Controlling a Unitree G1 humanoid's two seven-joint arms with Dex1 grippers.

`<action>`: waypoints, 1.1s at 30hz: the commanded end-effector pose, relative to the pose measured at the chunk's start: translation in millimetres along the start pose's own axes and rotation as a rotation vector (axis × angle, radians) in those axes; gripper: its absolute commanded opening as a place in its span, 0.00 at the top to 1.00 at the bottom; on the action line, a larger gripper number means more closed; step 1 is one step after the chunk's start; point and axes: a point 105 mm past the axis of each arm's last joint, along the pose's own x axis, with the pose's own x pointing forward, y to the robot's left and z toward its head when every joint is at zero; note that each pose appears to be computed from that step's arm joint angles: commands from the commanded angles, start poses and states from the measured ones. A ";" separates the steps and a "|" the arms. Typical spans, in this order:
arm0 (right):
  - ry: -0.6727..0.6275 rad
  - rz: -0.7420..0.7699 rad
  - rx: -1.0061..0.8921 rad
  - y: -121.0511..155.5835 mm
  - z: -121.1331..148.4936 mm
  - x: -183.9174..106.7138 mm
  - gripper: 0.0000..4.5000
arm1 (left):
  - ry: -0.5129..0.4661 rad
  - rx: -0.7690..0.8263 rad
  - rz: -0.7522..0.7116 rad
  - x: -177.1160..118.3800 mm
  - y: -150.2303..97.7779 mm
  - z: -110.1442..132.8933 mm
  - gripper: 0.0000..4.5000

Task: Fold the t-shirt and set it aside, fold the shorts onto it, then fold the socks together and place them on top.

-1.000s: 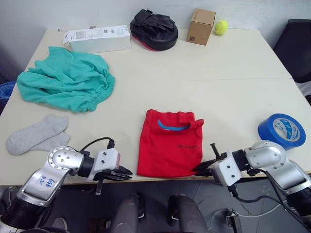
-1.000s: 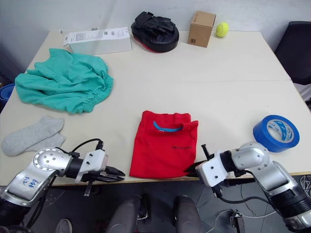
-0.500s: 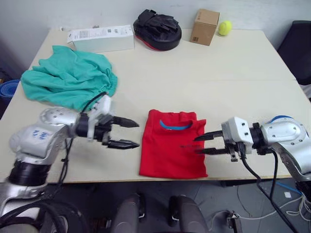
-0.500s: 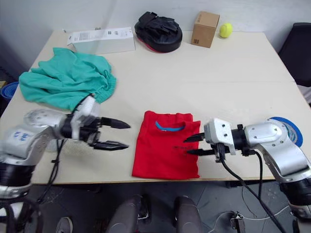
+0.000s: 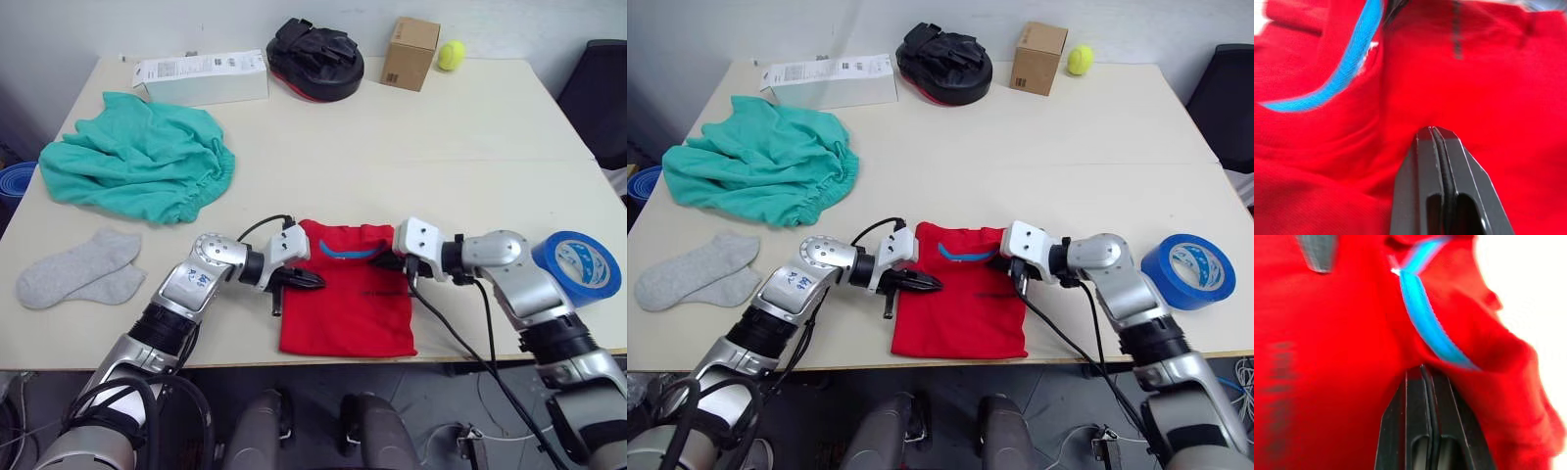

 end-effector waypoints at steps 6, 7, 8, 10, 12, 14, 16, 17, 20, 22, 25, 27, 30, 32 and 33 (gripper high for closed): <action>0.100 -0.189 -0.023 -31.6 -15.4 2.7 1.00 | -0.006 -0.042 0.055 -9.8 1.4 -10.1 0.99; 0.090 -0.182 -0.022 -30.9 -13.1 2.1 1.00 | -0.017 -0.046 0.056 -9.7 0.6 -8.9 0.99; 0.066 -0.174 -0.019 -30.2 -7.7 1.2 1.00 | -0.030 -0.051 0.058 -9.9 -0.1 -7.0 0.99; 0.015 -0.164 -0.011 -29.6 4.7 -1.5 1.00 | -0.047 -0.055 0.059 -10.8 -0.8 -3.6 0.99; -0.073 -0.134 -0.009 -25.3 25.5 -6.6 1.00 | -0.061 -0.044 0.077 -13.9 1.5 0.3 0.99; -0.149 -0.063 -0.021 -11.2 44.4 -12.6 1.00 | -0.097 -0.051 0.101 -19.7 5.9 8.9 0.99; -0.183 0.023 -0.014 8.8 52.8 -16.9 1.00 | -0.156 -0.074 0.101 -26.0 7.7 21.6 0.99; -0.185 0.060 -0.004 18.0 53.6 -18.1 1.00 | -0.185 -0.086 0.090 -28.7 7.0 28.1 0.99; -0.119 0.103 -0.016 37.2 41.2 -16.4 1.00 | -0.213 -0.087 0.043 -30.8 1.4 39.4 0.99; -0.063 0.104 -0.001 44.1 27.8 -13.1 1.00 | -0.188 -0.067 0.028 -26.2 -0.6 38.8 0.99; 0.004 0.118 0.026 52.1 10.8 -10.5 1.00 | -0.136 -0.055 0.050 -17.0 5.2 31.6 0.99; 0.044 0.144 0.031 58.6 1.8 -11.0 1.00 | -0.079 -0.052 0.079 -11.4 12.7 21.4 0.99; 0.090 0.181 0.024 67.4 -9.2 -12.5 1.00 | -0.003 -0.054 0.149 -5.6 30.0 6.1 0.99; 0.103 0.192 0.018 70.3 -12.9 -13.1 1.00 | 0.011 -0.065 0.224 -5.8 46.5 2.1 0.99; 0.104 0.191 0.018 70.8 -13.8 -13.2 1.00 | 0.019 -0.077 0.278 -7.8 56.8 -0.1 0.99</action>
